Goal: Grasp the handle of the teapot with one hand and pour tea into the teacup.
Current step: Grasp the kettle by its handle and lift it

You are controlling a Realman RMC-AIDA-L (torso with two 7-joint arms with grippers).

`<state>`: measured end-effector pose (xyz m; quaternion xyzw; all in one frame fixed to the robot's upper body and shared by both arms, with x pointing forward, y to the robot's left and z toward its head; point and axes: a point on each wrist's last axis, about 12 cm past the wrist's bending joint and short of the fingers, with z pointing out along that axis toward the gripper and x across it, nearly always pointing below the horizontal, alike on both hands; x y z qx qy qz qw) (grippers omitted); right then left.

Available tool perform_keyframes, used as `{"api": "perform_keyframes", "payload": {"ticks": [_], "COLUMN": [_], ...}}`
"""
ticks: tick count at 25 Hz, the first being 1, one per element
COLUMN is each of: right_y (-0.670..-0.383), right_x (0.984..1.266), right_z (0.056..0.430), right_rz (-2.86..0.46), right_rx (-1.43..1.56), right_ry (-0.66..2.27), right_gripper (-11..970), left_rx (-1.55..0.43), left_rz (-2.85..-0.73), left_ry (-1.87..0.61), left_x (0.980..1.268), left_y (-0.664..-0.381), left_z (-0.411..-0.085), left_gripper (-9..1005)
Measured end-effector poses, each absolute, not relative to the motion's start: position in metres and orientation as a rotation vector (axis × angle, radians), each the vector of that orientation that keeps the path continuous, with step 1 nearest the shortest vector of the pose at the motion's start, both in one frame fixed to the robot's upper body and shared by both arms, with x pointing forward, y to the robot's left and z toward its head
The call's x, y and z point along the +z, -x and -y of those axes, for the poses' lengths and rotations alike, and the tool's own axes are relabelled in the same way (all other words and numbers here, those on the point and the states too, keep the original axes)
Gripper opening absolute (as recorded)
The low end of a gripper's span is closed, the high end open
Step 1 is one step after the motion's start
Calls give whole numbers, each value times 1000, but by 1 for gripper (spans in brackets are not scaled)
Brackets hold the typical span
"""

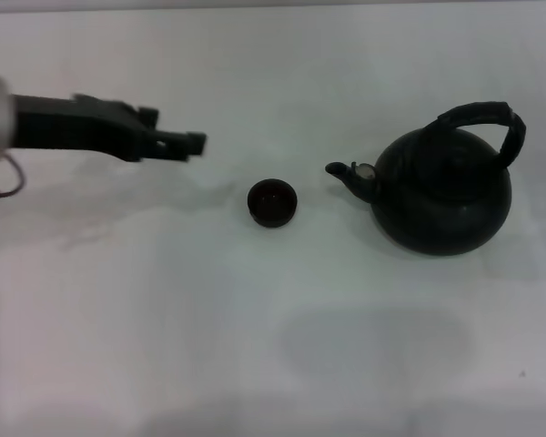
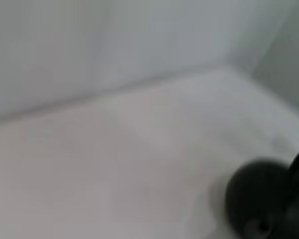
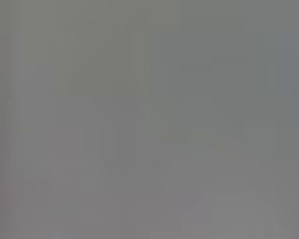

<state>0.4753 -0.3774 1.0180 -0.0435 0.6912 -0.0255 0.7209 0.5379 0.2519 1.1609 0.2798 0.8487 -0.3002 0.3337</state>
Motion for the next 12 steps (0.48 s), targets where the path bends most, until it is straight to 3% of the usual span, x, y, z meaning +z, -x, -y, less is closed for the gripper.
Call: {"api": "perform_keyframes", "payload": {"ticks": [8, 12], "right_y": [-461, -456], "right_x": [1027, 1044], "right_z": [396, 408], "right_rz": [-1578, -1700], "right_rx": [49, 101], "right_ry": [222, 317], "right_gripper": [779, 778], "left_rx": [-869, -860], "left_rz": [-1848, -1729], "left_ry": [-672, -586], "left_x": [1151, 1131], "left_y": [-510, -505], "left_z": [-302, -321], "left_gripper": [878, 877]}}
